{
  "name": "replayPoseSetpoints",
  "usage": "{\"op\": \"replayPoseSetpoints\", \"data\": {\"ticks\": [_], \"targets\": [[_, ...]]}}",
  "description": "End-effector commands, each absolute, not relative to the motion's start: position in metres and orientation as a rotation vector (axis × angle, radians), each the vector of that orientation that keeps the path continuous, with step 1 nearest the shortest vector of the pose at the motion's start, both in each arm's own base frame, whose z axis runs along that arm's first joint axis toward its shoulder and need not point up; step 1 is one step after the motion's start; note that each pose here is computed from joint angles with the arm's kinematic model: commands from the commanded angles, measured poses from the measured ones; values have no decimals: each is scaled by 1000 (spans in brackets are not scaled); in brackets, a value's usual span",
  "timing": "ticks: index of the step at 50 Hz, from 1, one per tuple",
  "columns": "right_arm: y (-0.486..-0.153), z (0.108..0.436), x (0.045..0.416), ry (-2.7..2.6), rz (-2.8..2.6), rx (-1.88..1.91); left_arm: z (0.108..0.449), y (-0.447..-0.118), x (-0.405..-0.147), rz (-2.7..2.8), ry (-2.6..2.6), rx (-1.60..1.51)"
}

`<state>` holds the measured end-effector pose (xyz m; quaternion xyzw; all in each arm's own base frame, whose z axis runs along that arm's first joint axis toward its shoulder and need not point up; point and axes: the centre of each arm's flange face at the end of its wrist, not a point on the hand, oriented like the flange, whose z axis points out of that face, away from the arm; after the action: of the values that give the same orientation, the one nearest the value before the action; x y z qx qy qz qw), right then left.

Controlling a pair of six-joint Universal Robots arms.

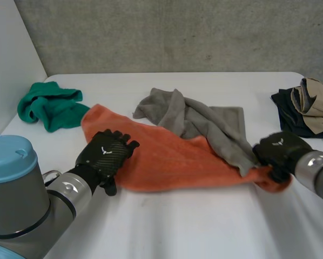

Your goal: Fold the laundry.

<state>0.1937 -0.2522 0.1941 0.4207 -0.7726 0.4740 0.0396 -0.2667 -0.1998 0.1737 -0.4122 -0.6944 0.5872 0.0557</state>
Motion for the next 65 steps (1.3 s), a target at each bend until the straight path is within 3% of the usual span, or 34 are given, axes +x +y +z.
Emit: {"op": "replayPoseSetpoints", "data": {"ticks": [1,9,15,20,25,37,44,52,58,65], "targets": [[-247,210,152,-2328,1225,1416,177,-202,-265,1799,-2104,-1233],[-274,234,151,-2263,1406,1259,177,-203,-265,1802,-2106,-1225],[-284,270,177,-2237,1677,1149,182,-206,-263,1825,-2102,-1205],[-299,276,207,-2241,1830,1145,185,-209,-260,1835,-2108,-1177],[-325,250,243,-2387,1867,1074,186,-212,-258,1836,-2119,-1144],[-374,181,291,-2716,1929,744,197,-218,-253,1878,-2113,-1079],[-379,145,310,-2808,1939,668,209,-223,-245,1911,-2095,-984],[-386,125,320,-2769,1962,633,223,-231,-236,1943,-2066,-885],[-389,131,326,-2733,2012,647,229,-236,-230,1958,-2060,-839],[-375,191,352,-2528,2251,803,234,-244,-223,1987,-2061,-801]]}}
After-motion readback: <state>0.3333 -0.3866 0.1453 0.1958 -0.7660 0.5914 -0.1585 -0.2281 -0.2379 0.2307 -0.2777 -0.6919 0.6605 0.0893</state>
